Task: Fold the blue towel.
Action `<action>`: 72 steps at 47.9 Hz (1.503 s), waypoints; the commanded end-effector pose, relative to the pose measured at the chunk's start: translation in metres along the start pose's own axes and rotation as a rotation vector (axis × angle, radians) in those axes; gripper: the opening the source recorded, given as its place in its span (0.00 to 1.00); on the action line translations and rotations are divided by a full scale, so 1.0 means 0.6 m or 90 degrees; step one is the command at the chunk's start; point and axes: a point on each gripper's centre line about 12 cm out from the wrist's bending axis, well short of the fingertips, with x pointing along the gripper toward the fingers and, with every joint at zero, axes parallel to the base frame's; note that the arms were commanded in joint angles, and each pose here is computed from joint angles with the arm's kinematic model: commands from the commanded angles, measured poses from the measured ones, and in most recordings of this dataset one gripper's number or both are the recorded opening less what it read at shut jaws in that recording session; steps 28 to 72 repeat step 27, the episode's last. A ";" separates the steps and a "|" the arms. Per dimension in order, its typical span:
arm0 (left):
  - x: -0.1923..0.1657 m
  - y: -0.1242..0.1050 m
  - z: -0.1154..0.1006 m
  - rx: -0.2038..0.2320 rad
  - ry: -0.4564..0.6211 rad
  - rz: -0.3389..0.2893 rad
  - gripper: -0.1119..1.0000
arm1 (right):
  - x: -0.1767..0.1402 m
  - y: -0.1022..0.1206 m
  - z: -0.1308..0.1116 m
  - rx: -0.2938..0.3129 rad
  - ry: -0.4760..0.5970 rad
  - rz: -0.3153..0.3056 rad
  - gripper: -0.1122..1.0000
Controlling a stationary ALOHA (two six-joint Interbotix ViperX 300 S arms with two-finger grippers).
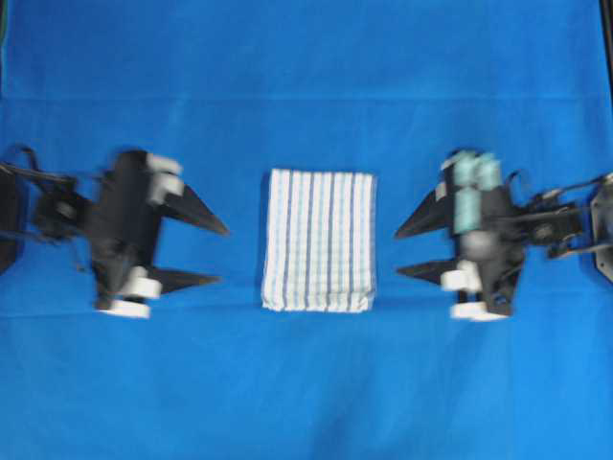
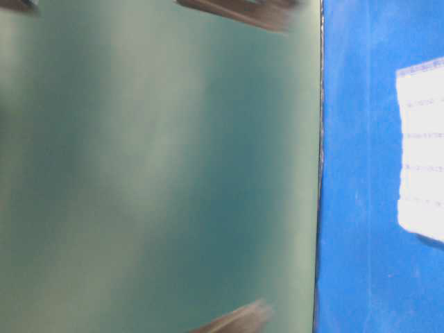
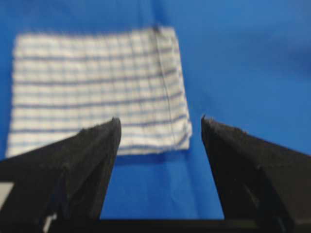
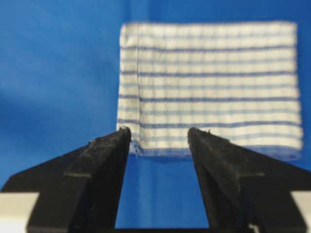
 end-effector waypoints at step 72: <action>-0.229 0.047 -0.034 -0.009 -0.191 0.104 0.65 | -0.202 -0.067 -0.073 -0.027 -0.214 -0.062 0.61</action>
